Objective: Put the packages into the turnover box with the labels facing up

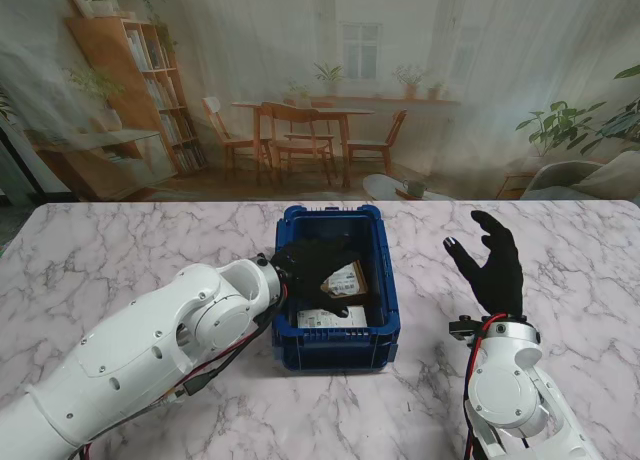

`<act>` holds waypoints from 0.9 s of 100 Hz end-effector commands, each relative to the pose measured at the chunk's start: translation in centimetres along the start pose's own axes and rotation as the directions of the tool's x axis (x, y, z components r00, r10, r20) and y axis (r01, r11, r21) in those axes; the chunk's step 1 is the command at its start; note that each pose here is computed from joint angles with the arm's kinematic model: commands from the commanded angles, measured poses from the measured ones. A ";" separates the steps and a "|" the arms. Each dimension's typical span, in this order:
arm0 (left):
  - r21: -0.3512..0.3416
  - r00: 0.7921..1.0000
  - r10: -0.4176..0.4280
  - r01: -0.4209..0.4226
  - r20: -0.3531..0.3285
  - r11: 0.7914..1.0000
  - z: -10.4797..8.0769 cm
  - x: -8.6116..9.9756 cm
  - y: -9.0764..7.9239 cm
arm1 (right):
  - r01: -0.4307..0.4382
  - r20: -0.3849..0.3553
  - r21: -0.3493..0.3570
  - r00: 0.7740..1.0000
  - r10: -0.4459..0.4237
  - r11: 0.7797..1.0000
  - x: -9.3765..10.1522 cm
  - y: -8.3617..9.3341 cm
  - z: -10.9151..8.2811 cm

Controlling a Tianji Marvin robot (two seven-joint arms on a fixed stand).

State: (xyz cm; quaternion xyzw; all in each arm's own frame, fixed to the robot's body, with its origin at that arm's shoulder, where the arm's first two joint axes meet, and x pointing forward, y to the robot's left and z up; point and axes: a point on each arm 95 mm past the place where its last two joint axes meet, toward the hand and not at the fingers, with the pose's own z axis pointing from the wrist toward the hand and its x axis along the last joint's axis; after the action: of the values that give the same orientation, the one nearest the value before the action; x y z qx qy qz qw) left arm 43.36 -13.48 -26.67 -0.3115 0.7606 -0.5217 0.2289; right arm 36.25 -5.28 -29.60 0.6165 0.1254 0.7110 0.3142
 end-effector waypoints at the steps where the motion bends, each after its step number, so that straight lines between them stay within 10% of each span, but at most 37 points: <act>1: -0.019 1.000 -0.008 0.008 -0.002 1.000 0.1 0.0 0.1 | 0.005 0.006 0.006 1.000 -0.005 1.000 -0.1 -0.1 -0.1; 60: 0.089 1.000 -0.012 0.010 0.021 0.996 -2.2 -0.4 -2.1 | 0.003 -0.004 0.021 1.000 -0.003 1.000 0.2 0.2 -0.1; 90: 0.271 0.992 -0.106 0.084 0.068 0.959 -5.5 -2.3 -3.8 | 0.013 -0.028 0.019 1.000 -0.012 1.000 0.9 0.4 0.1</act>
State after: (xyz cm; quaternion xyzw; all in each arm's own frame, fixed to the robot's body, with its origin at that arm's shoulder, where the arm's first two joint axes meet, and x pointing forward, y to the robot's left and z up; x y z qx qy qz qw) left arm 42.46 -9.68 -21.77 -0.3380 0.6664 -0.6081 0.2679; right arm 36.25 -5.16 -28.91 0.6116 0.1409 0.7134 0.3117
